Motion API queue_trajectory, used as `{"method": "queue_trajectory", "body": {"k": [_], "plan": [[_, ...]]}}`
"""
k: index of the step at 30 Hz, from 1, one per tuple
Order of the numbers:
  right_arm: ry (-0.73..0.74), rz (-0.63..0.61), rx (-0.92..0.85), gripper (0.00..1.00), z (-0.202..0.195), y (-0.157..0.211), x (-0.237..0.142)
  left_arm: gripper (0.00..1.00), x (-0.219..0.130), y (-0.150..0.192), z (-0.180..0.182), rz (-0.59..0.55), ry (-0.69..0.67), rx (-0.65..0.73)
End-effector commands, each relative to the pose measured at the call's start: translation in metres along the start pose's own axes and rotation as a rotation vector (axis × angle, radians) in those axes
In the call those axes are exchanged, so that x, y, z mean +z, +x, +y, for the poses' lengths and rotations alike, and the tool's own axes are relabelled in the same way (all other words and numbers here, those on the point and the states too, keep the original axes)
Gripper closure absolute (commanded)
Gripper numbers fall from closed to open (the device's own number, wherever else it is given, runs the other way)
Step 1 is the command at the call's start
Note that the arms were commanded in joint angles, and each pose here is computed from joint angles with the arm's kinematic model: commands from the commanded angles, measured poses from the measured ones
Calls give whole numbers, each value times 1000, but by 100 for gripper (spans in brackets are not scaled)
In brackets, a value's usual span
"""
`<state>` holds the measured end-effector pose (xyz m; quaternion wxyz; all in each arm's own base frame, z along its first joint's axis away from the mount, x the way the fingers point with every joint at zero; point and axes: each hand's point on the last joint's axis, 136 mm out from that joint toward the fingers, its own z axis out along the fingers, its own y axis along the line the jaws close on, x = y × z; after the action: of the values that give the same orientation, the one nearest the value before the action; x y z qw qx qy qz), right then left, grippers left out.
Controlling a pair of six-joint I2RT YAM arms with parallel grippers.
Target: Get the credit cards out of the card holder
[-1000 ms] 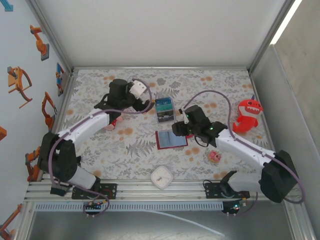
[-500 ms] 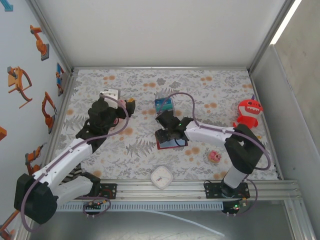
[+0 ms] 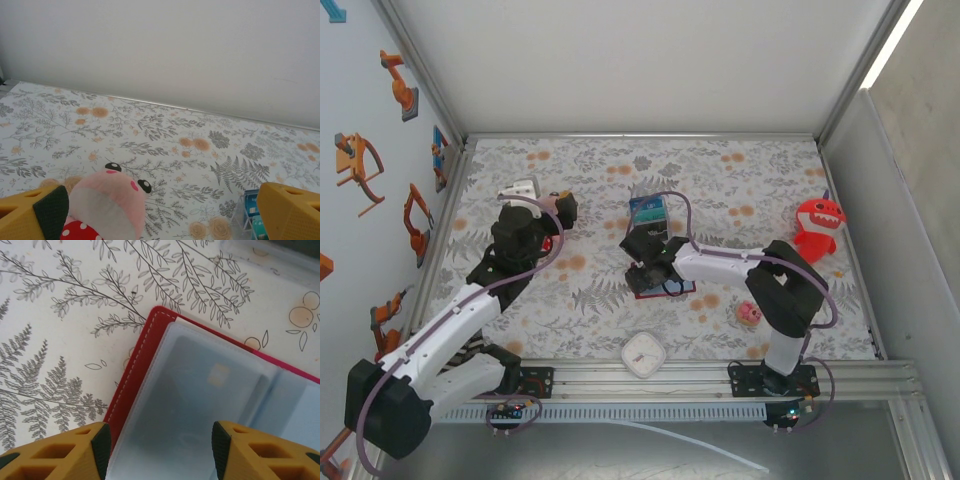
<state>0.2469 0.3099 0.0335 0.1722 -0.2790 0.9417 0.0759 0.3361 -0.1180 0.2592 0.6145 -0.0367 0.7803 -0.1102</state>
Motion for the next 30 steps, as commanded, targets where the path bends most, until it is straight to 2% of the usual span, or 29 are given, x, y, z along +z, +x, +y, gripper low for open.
{"method": "queue_trajectory", "body": {"k": [1, 8, 12, 23, 30], "plan": [[35, 18, 21, 44, -4, 3, 2, 3, -5, -6, 5, -12, -19, -50], [44, 40, 30, 45, -6, 10, 9, 3, -6, -5, 6, -7, -19, -61], [60, 44, 28, 51, -9, 13, 12, 3, -6, -3, 8, 0, -30, -60], [104, 25, 32, 60, -18, 11, 11, 3, -7, -7, 6, 12, -25, -23], [-1, 33, 42, 54, -2, 15, 9, 3, -7, -7, 0, 23, 6, -15]]}}
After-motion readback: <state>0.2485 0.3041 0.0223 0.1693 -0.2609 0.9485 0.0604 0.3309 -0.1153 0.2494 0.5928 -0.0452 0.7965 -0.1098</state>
